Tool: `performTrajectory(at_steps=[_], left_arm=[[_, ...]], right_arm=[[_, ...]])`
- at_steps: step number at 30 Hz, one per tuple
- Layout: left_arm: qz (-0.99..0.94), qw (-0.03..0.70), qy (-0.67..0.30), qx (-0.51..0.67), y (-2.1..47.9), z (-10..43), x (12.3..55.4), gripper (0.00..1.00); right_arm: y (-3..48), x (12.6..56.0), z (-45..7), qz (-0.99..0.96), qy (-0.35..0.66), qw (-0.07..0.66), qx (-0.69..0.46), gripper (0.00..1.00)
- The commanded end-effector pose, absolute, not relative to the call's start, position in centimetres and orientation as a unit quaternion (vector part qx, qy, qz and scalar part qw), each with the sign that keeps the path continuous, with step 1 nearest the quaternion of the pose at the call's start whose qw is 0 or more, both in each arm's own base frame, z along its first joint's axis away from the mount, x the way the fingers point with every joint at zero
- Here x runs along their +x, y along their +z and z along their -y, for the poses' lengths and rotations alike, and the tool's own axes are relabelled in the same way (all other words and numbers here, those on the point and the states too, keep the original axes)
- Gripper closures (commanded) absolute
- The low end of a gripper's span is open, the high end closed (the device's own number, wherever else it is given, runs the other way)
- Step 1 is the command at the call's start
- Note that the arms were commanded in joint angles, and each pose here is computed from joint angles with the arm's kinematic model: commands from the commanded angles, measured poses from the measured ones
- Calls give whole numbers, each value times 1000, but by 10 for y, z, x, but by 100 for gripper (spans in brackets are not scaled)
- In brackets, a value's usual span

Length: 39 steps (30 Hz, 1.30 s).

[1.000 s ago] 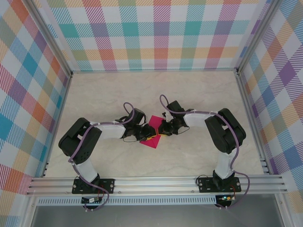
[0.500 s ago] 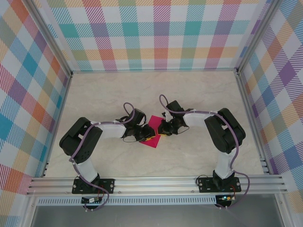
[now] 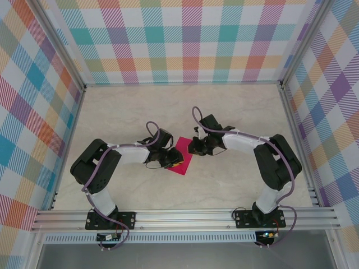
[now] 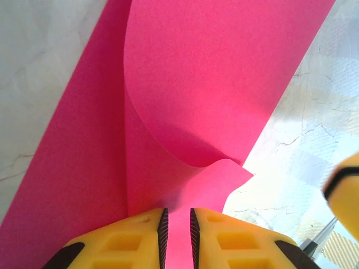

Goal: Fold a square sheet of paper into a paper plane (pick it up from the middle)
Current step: Fold the triangle a second time at the center of the table.

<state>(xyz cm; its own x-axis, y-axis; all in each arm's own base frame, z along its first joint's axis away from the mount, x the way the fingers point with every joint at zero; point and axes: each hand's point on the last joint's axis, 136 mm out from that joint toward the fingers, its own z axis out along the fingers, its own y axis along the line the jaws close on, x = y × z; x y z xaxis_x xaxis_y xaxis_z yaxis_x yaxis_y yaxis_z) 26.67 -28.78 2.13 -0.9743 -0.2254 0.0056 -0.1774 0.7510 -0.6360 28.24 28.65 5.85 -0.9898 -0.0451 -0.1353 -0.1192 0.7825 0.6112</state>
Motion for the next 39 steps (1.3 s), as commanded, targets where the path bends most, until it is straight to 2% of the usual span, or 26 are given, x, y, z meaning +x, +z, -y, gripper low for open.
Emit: performTrajectory(at_steps=[1,10,19,26,39], left_arm=[[-946,24,-301,-115,7,280,260,79],[-946,23,-300,-117,6,279,260,80],[-944,27,-310,-112,14,283,262,81],[-915,83,-389,-69,64,305,278,80],[-944,93,-302,-96,28,283,287,81]], right_arm=[[53,270,-290,-940,335,33,-54,89],[40,266,-302,-935,349,-1,-61,94],[7,264,-284,-957,286,-19,-38,94],[-2,258,-277,-962,269,-32,-40,94],[-10,255,-273,-965,256,-43,-41,94]])
